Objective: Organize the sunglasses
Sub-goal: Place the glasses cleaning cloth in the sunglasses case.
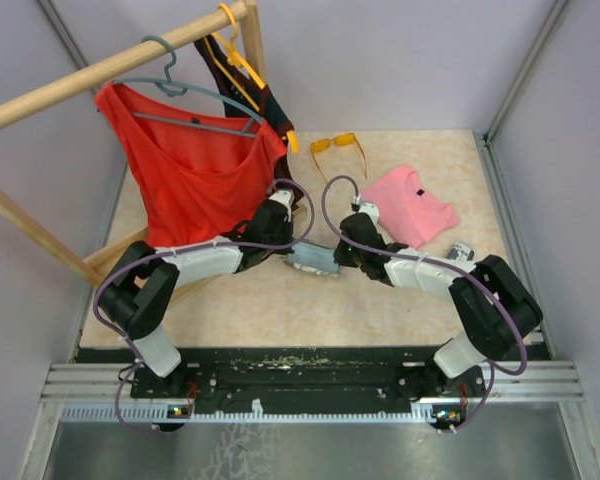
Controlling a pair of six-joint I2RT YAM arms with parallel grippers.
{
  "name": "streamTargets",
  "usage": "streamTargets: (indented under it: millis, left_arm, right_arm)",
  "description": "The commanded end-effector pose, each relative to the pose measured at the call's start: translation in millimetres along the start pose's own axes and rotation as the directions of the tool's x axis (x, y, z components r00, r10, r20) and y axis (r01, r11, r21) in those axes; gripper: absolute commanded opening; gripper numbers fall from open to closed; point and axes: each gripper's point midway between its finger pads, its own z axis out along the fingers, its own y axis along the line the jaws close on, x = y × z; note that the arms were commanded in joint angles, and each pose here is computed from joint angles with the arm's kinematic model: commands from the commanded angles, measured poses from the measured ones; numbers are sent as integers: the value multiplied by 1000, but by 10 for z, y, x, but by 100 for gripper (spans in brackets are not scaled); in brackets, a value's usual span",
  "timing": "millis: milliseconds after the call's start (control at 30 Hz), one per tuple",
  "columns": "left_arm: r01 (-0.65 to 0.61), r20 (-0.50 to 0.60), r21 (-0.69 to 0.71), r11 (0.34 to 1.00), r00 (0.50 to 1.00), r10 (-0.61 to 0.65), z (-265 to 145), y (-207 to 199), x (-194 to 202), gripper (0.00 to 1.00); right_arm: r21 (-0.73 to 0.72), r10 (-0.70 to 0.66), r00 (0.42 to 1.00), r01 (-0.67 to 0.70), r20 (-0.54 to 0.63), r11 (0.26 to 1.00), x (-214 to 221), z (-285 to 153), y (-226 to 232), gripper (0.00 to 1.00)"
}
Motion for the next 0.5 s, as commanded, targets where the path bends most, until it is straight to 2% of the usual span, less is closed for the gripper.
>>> streamTargets:
  millis: [0,467]
  left_arm:
    - [9,49,18,1000,999,-10,21,-42,-175,0]
    - [7,46,16,1000,999,-7,45,-34,-166,0]
  right_arm:
    - [-34,6,997,-4,72,999,-281,-11,143,0]
    - [-22,5,995,-3,101,1000,-361,-90,123,19]
